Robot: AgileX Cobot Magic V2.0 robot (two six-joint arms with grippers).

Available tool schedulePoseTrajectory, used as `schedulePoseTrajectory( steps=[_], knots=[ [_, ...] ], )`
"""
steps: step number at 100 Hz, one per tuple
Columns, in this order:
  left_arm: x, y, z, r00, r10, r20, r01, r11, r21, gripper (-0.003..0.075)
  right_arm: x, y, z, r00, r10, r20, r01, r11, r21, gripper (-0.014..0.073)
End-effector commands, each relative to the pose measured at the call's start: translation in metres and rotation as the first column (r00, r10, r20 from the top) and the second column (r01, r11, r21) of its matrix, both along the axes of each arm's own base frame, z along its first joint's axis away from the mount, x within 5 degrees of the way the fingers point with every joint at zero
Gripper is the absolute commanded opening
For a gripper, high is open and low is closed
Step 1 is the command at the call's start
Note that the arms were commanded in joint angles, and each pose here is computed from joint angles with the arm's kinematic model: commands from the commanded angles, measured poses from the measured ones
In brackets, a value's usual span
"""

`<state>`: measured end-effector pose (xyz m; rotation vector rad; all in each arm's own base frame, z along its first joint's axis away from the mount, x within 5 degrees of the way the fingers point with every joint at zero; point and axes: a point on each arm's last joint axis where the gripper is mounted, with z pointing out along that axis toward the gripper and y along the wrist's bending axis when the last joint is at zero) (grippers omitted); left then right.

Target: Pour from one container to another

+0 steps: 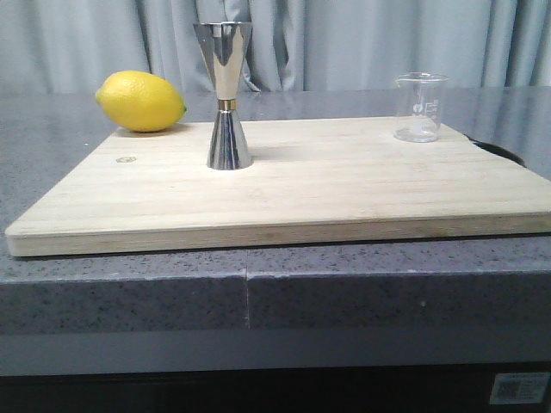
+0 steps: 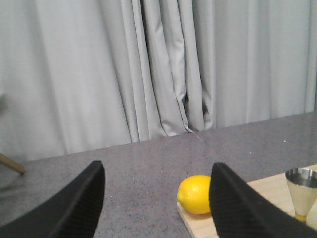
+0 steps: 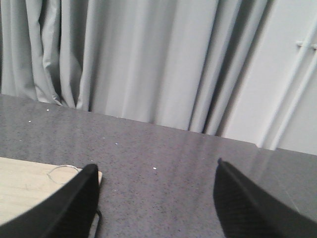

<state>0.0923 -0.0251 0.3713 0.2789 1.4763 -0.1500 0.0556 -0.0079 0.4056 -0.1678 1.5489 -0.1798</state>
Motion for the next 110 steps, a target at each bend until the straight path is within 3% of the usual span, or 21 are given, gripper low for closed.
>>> schedulePoseTrajectory(
  steps=[1, 17, 36, 55, 70, 88, 110],
  knots=[
    [-0.003, 0.004, -0.004, 0.999, 0.043, 0.019, -0.043, 0.998, -0.037, 0.0417, -0.022, -0.006, 0.014, 0.994, -0.018, 0.106, 0.020, 1.000, -0.011, 0.0449],
    [-0.010, 0.007, -0.030, 0.997, 0.072, 0.000, -0.072, 0.995, -0.067, 0.0405, -0.051, -0.015, 0.002, 0.991, -0.051, 0.123, 0.049, 0.999, 0.014, 0.0449],
    [-0.022, 0.009, -0.058, 0.995, 0.096, -0.001, -0.095, 0.985, -0.147, 0.0377, -0.057, -0.013, -0.023, 0.998, -0.018, 0.058, 0.018, 1.000, -0.009, 0.0448],
    [-0.034, 0.010, -0.062, 0.994, 0.102, 0.046, -0.094, 0.984, -0.152, 0.0377, -0.044, -0.008, -0.044, 1.000, 0.010, 0.014, -0.010, 1.000, -0.004, 0.0448],
    [-0.034, 0.009, -0.061, 0.994, 0.102, 0.049, -0.093, 0.984, -0.152, 0.0377, -0.039, -0.005, -0.047, 0.997, 0.035, 0.061, -0.035, 0.999, -0.012, 0.0437],
    [-0.034, 0.010, -0.061, 0.993, 0.104, 0.049, -0.095, 0.984, -0.153, 0.0356, -0.039, -0.003, -0.043, 0.993, 0.052, 0.107, -0.051, 0.999, -0.011, 0.0309],
    [-0.034, 0.010, -0.061, 0.993, 0.104, 0.049, -0.095, 0.984, -0.153, 0.0135, -0.039, -0.003, -0.044, 0.994, 0.054, 0.100, -0.054, 0.999, -0.003, 0.0092]
  ],
)
